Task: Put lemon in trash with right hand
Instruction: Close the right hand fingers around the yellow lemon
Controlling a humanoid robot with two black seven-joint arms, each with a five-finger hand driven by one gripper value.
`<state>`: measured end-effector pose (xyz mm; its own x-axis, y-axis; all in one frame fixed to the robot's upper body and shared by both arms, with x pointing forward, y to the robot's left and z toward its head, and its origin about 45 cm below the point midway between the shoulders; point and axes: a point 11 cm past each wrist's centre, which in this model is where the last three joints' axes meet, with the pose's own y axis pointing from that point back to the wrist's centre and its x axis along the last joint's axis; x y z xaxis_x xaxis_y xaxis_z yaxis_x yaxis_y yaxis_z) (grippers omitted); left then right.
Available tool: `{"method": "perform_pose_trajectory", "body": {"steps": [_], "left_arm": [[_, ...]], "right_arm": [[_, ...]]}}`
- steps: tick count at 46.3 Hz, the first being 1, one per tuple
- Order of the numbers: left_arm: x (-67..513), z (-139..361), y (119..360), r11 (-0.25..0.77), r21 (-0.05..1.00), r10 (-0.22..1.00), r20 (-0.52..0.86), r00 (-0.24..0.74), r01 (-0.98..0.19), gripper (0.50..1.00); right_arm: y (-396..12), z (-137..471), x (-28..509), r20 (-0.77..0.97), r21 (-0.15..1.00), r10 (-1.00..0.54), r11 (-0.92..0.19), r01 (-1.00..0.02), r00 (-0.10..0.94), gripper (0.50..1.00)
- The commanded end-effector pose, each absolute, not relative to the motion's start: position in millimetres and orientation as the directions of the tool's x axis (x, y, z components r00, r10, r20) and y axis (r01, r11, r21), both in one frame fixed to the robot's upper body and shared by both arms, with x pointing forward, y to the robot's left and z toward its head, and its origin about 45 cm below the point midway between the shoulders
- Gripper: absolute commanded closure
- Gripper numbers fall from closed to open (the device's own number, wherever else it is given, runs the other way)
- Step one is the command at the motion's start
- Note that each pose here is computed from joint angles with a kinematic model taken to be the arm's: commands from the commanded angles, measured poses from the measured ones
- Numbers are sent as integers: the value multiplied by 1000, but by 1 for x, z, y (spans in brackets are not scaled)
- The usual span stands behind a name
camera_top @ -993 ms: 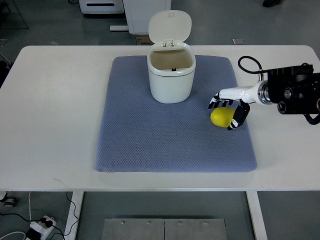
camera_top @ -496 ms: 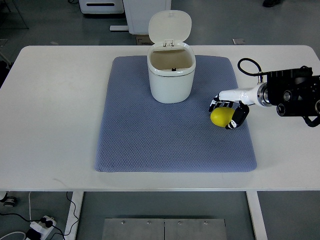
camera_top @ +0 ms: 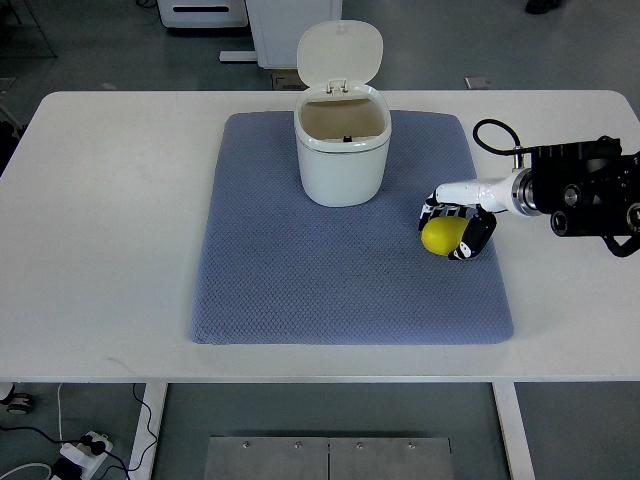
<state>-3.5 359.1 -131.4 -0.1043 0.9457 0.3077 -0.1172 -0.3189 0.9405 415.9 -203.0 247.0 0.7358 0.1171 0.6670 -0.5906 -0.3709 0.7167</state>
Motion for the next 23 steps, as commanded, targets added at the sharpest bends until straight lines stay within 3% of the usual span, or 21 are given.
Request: {"method": "perform_pose_trajectory", "body": {"steps": [1,7,23], "left_arm": [[-4,-131,359,-319,941,946,307,-104,-117,500],[-4,-131,359,-319,941,946,307,-104,-117,500],[-4,-131,359,-319,941,946,307,-104,-117,500]], "right_arm": [[-203,247,416,667,716,115,-371,-591,736,879],[-203,247,416,674,710,113,-373,-597,730,1000],[-202,256,420,692,681,87,-409,-608,717,1000]]}}
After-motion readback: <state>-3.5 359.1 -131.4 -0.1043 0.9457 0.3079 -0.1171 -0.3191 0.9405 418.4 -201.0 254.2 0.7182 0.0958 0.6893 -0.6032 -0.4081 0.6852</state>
